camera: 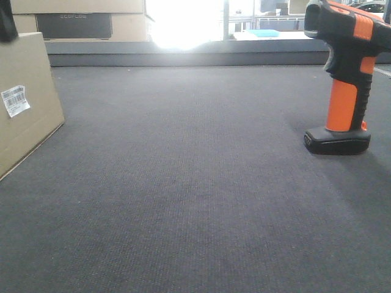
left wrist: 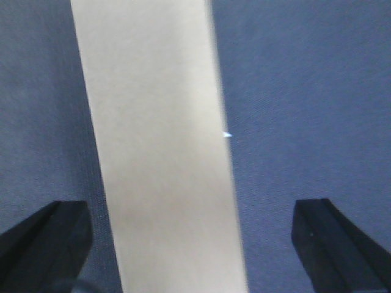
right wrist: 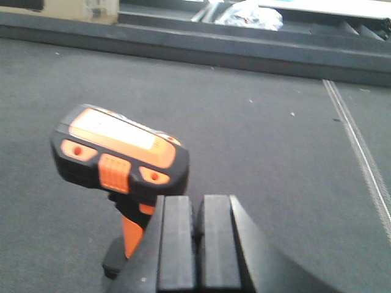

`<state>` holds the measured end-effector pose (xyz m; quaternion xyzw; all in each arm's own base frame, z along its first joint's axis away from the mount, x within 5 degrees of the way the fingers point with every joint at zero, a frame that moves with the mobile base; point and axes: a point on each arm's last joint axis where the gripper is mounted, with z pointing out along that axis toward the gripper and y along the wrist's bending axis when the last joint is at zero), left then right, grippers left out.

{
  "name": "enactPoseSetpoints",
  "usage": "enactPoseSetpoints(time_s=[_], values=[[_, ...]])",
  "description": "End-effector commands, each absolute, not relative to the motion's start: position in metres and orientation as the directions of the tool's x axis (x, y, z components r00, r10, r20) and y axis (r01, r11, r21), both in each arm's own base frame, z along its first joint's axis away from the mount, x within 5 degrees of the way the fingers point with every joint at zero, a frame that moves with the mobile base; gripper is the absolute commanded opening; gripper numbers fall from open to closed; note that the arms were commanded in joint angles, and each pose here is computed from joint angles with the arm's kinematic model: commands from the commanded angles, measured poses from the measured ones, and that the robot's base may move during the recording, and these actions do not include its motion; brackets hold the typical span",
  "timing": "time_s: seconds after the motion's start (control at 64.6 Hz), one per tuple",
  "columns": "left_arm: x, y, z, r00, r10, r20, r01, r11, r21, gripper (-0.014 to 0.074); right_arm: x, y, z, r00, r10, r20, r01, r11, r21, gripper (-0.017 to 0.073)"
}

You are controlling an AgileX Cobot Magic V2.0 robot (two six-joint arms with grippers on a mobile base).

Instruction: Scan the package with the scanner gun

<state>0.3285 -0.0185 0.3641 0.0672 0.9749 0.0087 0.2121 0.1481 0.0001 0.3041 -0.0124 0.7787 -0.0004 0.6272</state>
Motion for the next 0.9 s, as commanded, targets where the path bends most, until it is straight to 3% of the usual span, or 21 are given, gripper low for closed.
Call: enactPoseSetpoints(time_s=[0.0, 0.077, 0.263, 0.387, 0.604, 0.883], values=[[0.309, -0.018, 0.383, -0.875, 0.131, -0.466, 0.12, 0.991, 0.053, 0.0491, 0.147, -0.002, 0.305, -0.215, -0.029, -0.976, -0.01, 1.0, -0.028, -0.0151], [0.293, -0.017, 0.39, -0.865, 0.132, -0.483, 0.119, 0.991, 0.058, 0.0402, 0.147, -0.002, 0.305, -0.219, -0.027, -0.975, -0.011, 1.0, -0.026, -0.0151], [0.255, -0.014, 0.395, -0.784, 0.133, -0.606, 0.112, 0.991, 0.072, 0.0066, 0.145, 0.0, 0.301, -0.261, -0.024, -0.965, -0.029, 0.999, -0.017, -0.0151], [0.227, -0.012, 0.39, -0.715, 0.132, -0.687, 0.108, 0.991, 0.078, -0.0114, 0.137, 0.0, 0.307, -0.226, -0.022, -0.974, -0.029, 0.999, -0.015, -0.0151], [0.182, -0.01, 0.371, -0.52, 0.126, -0.845, 0.096, 0.991, 0.089, -0.0111, 0.112, -0.004, 0.318, -0.128, -0.027, -0.991, 0.017, 0.999, -0.03, -0.0151], [0.13, -0.007, 0.347, -0.224, 0.115, -0.968, 0.076, 0.992, 0.101, -0.0111, 0.082, -0.001, 0.293, -0.07, -0.032, -0.997, 0.018, 0.999, -0.033, -0.0151]])
